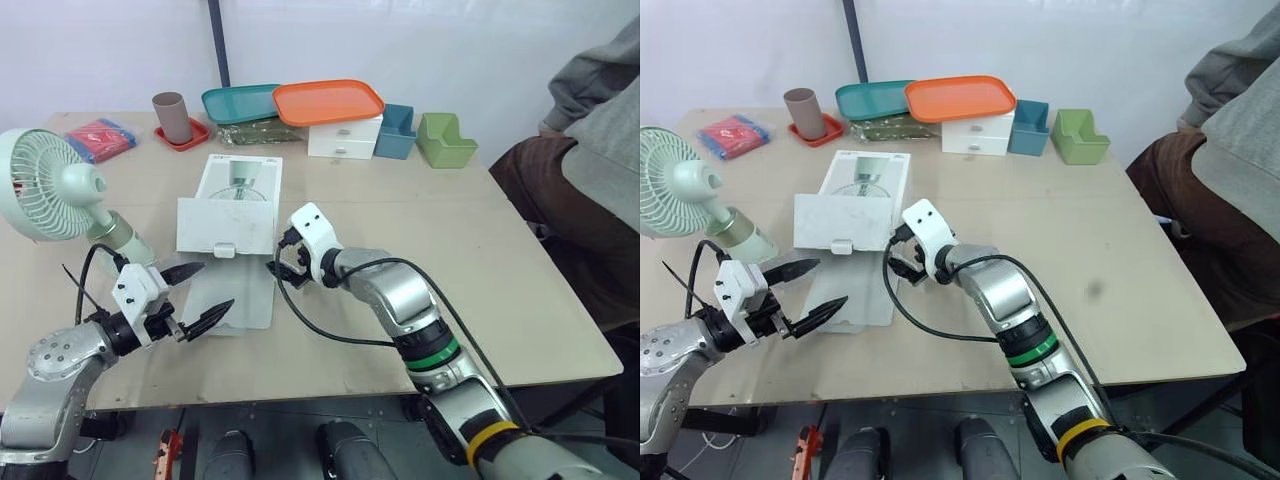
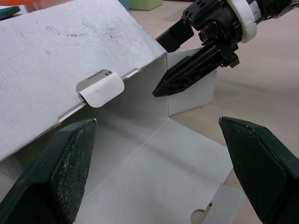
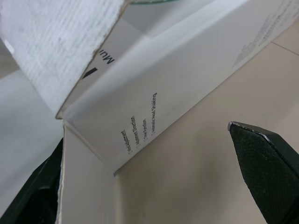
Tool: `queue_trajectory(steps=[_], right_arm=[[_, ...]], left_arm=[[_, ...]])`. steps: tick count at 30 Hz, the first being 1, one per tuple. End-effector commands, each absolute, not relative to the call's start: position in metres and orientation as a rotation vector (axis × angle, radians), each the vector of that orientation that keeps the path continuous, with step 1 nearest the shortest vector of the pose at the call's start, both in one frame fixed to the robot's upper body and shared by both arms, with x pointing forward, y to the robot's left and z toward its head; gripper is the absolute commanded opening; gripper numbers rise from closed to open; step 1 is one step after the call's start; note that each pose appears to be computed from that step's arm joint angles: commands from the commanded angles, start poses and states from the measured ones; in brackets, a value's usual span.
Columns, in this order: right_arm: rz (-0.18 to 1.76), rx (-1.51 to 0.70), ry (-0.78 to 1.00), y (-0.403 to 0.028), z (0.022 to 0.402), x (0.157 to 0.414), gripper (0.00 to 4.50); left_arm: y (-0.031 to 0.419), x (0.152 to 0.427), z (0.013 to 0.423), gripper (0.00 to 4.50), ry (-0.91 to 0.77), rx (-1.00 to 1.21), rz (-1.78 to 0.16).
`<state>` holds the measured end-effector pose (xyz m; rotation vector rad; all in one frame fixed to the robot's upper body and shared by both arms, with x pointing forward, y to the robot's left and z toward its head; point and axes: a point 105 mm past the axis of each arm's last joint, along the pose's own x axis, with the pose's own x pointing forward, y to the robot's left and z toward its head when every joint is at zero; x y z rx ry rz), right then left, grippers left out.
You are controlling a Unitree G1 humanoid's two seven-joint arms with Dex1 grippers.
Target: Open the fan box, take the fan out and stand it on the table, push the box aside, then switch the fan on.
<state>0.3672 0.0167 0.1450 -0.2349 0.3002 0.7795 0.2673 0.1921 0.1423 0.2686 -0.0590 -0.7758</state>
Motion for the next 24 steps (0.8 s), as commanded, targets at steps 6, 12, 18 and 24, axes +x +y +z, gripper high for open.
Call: queue_trajectory(steps=[6,12,18,24], right_arm=[[0.751,-0.220,0.276,0.024,0.153,0.370,4.50],[0.677,-0.215,0.291,0.010,0.149,0.381,4.50],[0.756,-0.164,0.212,0.017,0.167,0.373,3.70],[0.961,-0.086,0.108,0.027,0.191,0.347,1.66]], left_arm=[[0.188,0.263,0.144,4.44,-0.099,0.288,-0.751],[0.190,0.262,0.144,4.44,-0.098,0.294,-0.744],[0.199,0.258,0.152,4.50,-0.098,0.254,-0.729],[0.207,0.254,0.149,4.50,-0.071,0.280,-0.721]])
